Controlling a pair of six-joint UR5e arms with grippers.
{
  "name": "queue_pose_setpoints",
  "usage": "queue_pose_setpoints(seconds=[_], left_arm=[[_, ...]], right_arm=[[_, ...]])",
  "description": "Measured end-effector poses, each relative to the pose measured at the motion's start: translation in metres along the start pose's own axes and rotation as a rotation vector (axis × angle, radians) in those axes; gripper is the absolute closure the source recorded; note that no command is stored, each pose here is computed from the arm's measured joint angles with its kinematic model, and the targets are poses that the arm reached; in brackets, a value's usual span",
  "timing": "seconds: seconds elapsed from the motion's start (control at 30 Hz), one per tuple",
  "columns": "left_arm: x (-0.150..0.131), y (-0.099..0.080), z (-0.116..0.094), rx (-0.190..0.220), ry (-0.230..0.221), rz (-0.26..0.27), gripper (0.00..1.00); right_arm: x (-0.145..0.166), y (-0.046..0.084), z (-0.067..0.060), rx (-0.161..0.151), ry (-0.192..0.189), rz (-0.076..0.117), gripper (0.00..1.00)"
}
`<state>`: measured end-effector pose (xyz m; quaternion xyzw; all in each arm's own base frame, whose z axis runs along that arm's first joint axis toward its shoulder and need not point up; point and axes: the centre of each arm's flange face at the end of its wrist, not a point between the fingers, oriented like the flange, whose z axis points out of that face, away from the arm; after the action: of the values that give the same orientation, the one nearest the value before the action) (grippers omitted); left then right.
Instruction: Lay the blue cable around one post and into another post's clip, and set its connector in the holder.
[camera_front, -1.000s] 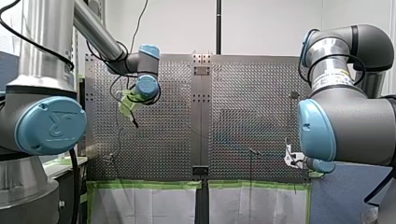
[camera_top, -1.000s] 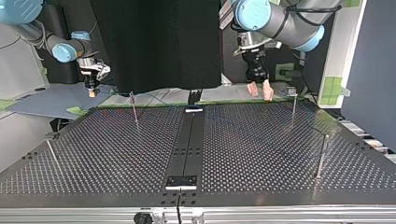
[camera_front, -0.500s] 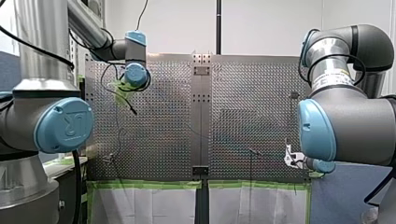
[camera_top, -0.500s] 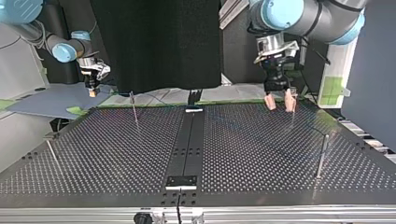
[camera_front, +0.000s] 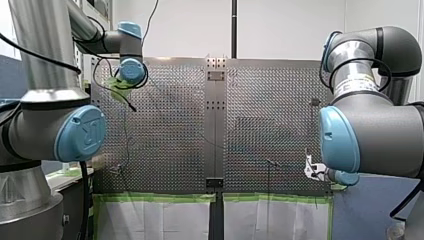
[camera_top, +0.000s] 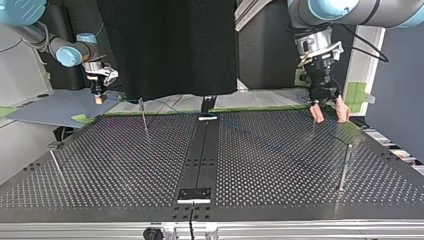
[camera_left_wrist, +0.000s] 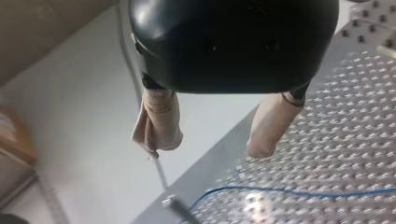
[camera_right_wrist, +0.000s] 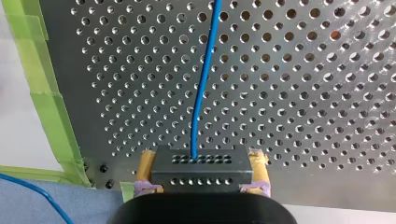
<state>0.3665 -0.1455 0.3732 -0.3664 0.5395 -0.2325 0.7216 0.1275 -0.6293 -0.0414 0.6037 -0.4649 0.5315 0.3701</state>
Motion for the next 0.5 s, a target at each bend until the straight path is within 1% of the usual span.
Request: queue_pose_setpoints(seconds=[0.2,0.3,0.5], left_arm=[[-0.017,0.014,-0.003,0.0,-0.066,-0.025,0.0],[-0.021,0.019,0.001,0.007,-0.084,-0.031,0.0],[-0.026,0.029,0.015,0.021,-0.099,-0.058,0.0]], right_arm=[[0.0,0.0,0.0,-0.001,0.001,0.0,1.0],[0.0,0.0,0.0,0.0,0.001,0.0,1.0],[0.0,0.0,0.0,0.0,0.001,-0.001,1.0]])
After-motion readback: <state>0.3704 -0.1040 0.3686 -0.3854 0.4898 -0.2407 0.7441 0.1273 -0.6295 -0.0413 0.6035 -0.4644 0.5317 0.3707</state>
